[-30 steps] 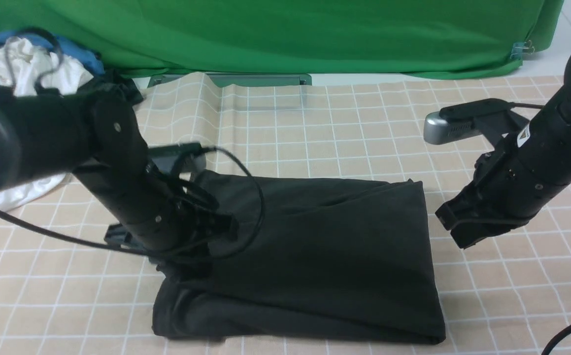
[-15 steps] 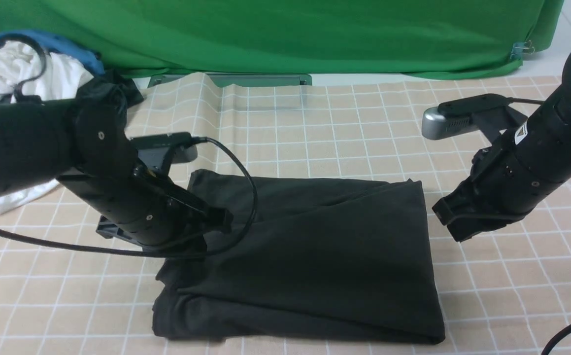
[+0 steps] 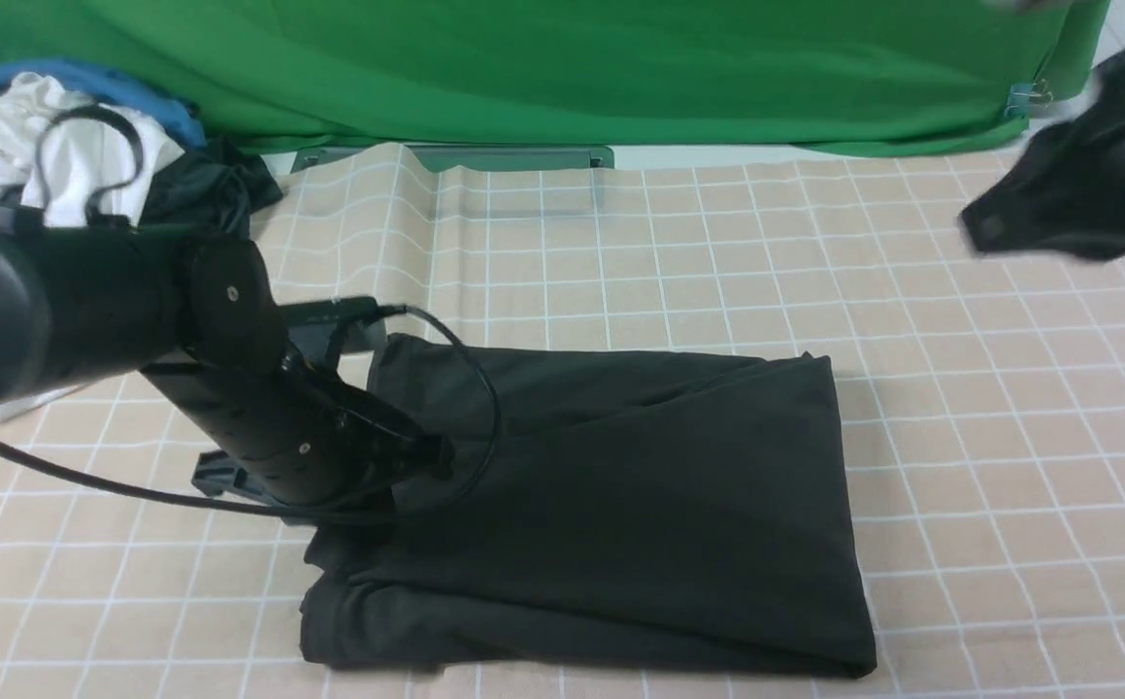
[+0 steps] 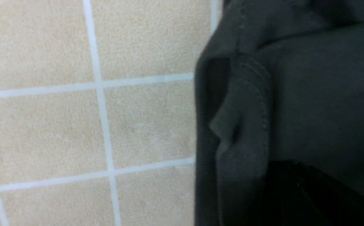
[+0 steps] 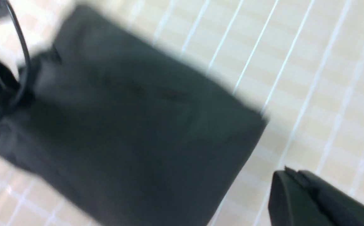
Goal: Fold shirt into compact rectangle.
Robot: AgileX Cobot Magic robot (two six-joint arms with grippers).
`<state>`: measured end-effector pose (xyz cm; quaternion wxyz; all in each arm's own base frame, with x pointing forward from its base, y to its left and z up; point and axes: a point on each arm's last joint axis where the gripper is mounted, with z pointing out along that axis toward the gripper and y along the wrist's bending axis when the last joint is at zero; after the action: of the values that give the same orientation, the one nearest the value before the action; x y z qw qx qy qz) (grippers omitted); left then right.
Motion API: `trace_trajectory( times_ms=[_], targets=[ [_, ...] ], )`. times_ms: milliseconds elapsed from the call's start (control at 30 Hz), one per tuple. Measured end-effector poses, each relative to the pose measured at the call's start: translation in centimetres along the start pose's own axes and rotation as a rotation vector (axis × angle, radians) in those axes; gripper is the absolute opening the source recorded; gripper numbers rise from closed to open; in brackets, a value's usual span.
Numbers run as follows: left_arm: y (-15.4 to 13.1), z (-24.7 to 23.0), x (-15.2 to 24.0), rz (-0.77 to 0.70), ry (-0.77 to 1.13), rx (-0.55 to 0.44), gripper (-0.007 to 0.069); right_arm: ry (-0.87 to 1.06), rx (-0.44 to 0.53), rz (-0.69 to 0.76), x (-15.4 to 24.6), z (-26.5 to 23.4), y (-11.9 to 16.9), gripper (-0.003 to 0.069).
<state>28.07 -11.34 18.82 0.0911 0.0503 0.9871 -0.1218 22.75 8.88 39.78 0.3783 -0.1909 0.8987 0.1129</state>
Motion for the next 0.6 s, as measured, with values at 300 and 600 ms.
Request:
trace_trajectory(
  times_ms=[300,600],
  targets=[
    [-1.7,-12.6,2.9,0.102,-0.398,0.100,0.0018,-0.589,0.119,-0.080,4.7,-10.7,0.7,0.0036],
    [-0.3,-18.5,12.2,0.153,-0.735,0.164,0.0018,-1.014,0.177,-0.116,14.9,-11.9,1.0,0.0036]
  ],
)
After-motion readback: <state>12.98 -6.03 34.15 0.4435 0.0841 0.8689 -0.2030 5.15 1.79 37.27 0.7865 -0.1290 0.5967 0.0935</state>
